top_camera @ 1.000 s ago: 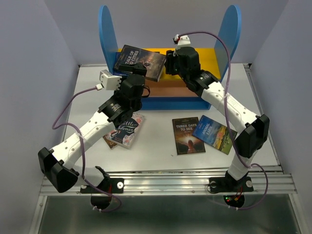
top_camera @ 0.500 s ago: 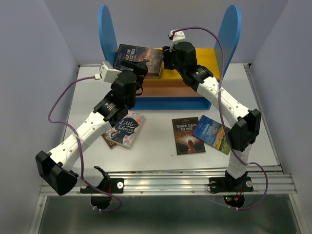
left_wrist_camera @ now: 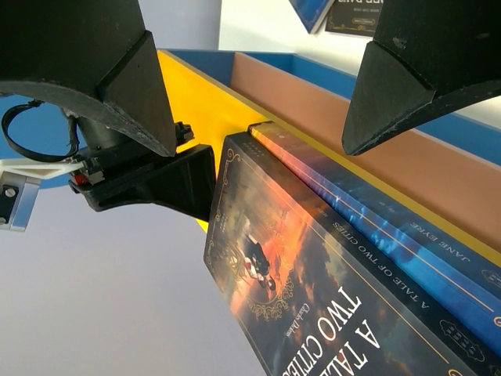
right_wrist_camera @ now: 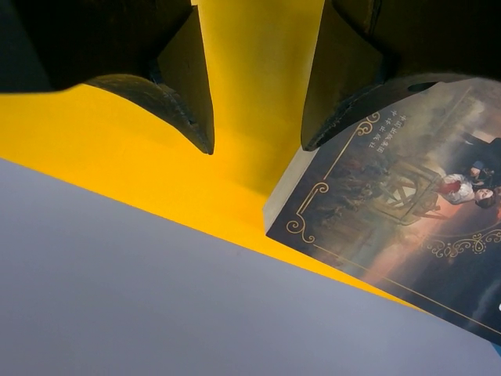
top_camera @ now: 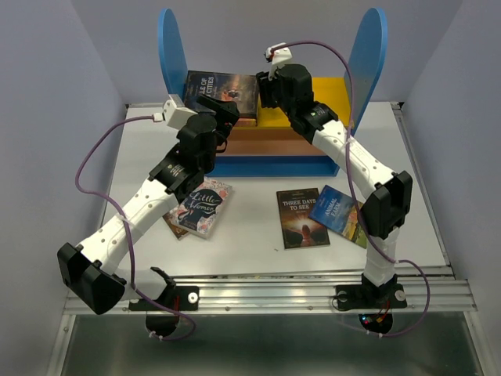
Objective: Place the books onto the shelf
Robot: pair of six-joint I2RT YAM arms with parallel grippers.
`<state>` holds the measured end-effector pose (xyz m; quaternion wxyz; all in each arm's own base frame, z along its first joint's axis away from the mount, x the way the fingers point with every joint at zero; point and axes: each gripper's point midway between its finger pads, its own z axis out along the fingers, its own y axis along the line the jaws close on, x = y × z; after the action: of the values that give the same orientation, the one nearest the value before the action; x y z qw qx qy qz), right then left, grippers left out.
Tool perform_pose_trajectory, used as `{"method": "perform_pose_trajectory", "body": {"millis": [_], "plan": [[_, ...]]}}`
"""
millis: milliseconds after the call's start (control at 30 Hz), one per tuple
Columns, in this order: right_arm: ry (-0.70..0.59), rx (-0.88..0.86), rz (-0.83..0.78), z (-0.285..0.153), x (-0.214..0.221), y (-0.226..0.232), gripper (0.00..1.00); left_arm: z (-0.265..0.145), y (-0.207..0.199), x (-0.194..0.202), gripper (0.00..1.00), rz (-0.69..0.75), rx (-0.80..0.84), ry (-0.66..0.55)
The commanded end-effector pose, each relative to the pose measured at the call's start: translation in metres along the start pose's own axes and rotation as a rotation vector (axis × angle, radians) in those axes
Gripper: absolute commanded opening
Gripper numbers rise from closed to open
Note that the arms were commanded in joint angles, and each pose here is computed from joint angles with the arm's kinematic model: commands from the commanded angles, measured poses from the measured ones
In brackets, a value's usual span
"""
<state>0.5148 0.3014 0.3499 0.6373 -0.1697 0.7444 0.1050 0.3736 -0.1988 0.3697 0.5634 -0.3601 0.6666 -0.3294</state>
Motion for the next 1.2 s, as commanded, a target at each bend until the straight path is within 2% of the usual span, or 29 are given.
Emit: {"method": "perform_pose_trajectory", "body": {"millis": [0, 233, 400, 600, 733, 833, 1000, 1167], "plan": [[-0.091, -0.176, 0.003, 0.001, -0.026, 0.048, 0.57, -0.006, -0.008, -0.016, 0.99, 0.023, 0.034, -0.024], [-0.093, -0.197, -0.002, 0.005, -0.025, 0.048, 0.59, -0.004, -0.003, -0.016, 0.99, 0.062, 0.033, -0.003], [-0.092, -0.197, -0.01, 0.002, -0.024, 0.047, 0.65, -0.003, 0.0, -0.012, 0.99, 0.089, 0.043, 0.024], [-0.11, -0.101, -0.012, -0.005, -0.036, 0.024, 0.74, -0.011, 0.004, -0.01, 0.99, 0.135, 0.054, 0.063], [-0.143, 0.017, 0.022, -0.012, -0.054, -0.013, 0.74, -0.022, 0.006, -0.018, 0.99, 0.161, 0.058, 0.054], [-0.157, 0.061, 0.061, -0.013, -0.061, -0.034, 0.69, -0.026, 0.01, -0.021, 0.99, 0.18, 0.046, 0.054], [-0.147, 0.007, 0.078, -0.022, -0.058, -0.029, 0.69, -0.033, 0.016, -0.018, 0.99, 0.247, 0.06, 0.081], [-0.157, 0.004, 0.086, -0.042, -0.064, -0.031, 0.7, -0.041, 0.042, -0.017, 0.99, 0.281, 0.007, 0.088]]}}
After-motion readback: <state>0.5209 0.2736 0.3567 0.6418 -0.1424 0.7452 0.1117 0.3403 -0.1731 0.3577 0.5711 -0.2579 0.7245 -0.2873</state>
